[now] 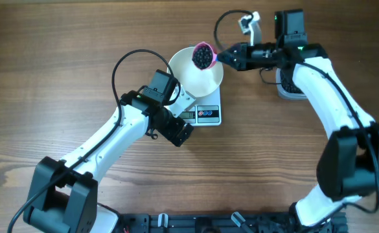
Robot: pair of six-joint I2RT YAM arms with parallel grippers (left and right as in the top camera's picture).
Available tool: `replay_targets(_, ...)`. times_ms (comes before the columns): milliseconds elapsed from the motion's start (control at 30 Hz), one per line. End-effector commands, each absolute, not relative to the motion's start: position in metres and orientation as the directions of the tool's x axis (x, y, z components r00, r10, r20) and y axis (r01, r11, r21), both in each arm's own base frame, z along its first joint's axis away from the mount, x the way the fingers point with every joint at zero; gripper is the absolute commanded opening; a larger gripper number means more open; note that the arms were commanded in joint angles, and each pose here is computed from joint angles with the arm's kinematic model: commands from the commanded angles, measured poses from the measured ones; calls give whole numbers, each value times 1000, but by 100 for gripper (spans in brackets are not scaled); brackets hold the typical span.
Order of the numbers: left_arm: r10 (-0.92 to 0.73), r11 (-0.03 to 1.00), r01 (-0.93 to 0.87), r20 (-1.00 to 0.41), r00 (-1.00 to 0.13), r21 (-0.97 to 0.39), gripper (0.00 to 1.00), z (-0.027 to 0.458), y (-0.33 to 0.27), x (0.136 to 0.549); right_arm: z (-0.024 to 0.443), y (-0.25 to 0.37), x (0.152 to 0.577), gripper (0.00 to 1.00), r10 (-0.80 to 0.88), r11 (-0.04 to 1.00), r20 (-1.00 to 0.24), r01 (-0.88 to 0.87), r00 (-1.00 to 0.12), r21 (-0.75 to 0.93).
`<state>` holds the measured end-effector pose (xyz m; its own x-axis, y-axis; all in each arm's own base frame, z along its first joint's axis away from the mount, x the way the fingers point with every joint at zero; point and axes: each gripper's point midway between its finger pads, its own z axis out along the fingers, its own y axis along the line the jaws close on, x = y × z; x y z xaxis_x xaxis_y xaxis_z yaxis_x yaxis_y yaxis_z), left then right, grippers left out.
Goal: Scoop item into bowl and weigh 150g on scale
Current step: 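Tilt the scoop with the right gripper to pour beans into bowl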
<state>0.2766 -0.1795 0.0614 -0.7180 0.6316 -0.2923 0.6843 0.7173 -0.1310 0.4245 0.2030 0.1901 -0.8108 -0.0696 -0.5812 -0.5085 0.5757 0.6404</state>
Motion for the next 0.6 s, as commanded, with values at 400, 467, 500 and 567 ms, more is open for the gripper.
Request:
replay_targets(400,626,718,682,-299,-720,-139,100,64,-180,275,206,210,422,4,-555,707,-708,-696,-437,-125)
replay_targets(467,626,718,682,-299,-720,-139,100,64,-180,275,212,211,420,4,-616,680,-689,-699,-382,-221)
replay_targets(500,626,718,682,-299,-720,-139,100,64,-180,275,216,210,420,4,-641,670,-678,-694,-361,-264)
replay_targets(567,626,718,682,-299,-720,-139,100,64,-180,275,227,208,418,4,-687,642,-656,-683,-312,-348)
